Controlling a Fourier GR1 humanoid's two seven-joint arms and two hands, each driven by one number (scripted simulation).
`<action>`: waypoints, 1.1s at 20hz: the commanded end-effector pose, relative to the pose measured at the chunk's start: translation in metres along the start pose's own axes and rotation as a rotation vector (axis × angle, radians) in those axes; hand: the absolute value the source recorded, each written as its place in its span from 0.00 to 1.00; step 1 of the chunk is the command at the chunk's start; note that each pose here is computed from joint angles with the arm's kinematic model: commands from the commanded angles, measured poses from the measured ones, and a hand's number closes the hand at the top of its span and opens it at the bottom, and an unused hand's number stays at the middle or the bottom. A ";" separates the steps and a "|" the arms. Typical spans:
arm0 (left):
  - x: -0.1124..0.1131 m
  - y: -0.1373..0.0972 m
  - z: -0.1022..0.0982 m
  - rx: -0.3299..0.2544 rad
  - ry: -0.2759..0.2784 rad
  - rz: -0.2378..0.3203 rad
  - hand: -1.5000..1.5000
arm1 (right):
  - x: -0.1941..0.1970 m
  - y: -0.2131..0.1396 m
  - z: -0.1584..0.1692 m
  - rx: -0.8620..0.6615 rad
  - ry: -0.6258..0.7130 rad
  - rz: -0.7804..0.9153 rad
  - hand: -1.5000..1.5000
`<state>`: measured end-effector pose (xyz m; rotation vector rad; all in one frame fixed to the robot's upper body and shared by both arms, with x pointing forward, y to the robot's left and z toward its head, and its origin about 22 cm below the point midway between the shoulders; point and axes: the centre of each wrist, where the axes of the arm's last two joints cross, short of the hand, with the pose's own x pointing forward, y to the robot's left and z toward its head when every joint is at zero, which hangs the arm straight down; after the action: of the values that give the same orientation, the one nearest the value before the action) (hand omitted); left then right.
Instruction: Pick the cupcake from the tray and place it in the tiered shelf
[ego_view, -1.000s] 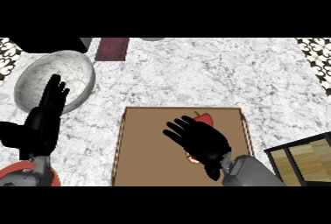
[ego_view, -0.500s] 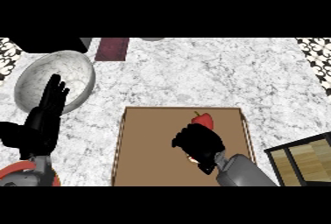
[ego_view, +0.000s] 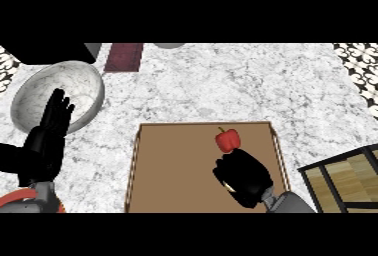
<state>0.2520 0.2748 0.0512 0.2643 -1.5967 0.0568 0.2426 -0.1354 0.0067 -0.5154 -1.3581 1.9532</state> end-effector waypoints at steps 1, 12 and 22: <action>-0.008 0.016 0.006 0.087 0.029 -0.002 0.50 | -0.030 0.053 0.065 0.027 0.268 -0.109 1.00; -0.008 0.024 0.019 0.091 0.021 -0.007 0.50 | -0.021 0.086 0.232 -0.133 0.442 -0.440 1.00; -0.001 0.026 0.019 0.088 0.035 -0.009 0.50 | 0.007 0.007 0.297 -0.638 0.511 -0.644 1.00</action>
<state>0.2272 0.2974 0.0493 0.3414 -1.5676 0.1254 0.0526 -0.3194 0.0751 -0.6242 -1.4533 0.9260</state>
